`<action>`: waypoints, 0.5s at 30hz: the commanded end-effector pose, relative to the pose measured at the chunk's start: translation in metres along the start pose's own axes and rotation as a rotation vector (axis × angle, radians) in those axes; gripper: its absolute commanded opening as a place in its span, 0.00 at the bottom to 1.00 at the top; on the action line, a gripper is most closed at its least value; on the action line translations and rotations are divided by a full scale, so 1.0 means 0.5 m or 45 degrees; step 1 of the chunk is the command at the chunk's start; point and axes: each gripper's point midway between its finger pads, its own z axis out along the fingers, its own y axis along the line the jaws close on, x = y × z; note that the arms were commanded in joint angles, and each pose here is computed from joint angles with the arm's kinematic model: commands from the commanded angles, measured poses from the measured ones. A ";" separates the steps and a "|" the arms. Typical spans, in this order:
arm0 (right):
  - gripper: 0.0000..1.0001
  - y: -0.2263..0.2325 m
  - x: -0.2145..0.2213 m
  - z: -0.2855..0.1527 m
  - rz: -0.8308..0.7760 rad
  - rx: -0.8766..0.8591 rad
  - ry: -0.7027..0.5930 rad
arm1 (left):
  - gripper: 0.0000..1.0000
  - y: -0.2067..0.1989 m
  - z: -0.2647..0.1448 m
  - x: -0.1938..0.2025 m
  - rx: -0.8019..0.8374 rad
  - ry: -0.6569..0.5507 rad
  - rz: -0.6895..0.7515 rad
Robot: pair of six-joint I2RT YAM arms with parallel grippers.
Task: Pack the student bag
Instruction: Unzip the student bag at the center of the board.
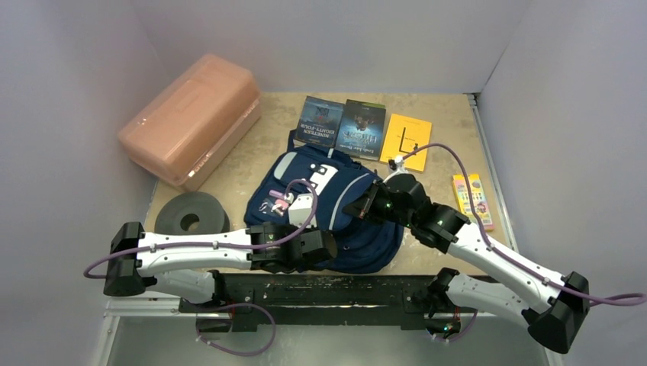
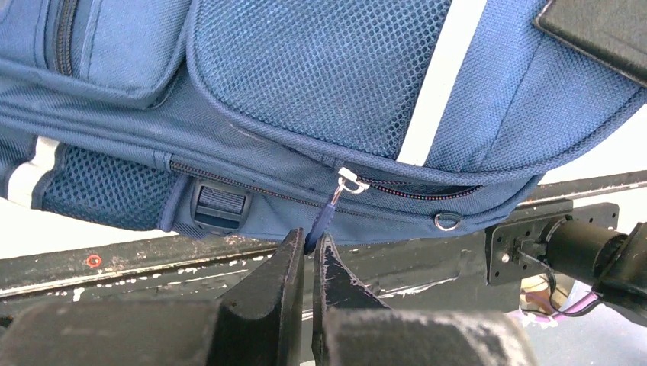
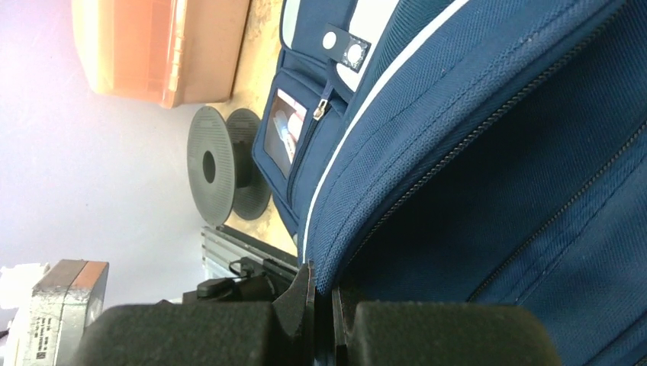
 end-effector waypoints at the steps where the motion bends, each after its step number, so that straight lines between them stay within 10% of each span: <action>1: 0.00 0.094 -0.080 -0.026 -0.078 -0.158 -0.172 | 0.00 0.133 -0.006 0.010 -0.301 0.026 0.067; 6: 0.00 0.109 -0.052 -0.013 -0.232 -0.250 -0.084 | 0.01 0.103 -0.002 0.014 -0.196 0.079 0.156; 15: 0.00 0.081 0.028 0.003 -0.603 -0.343 0.169 | 0.48 -0.027 -0.032 0.000 0.254 0.078 0.254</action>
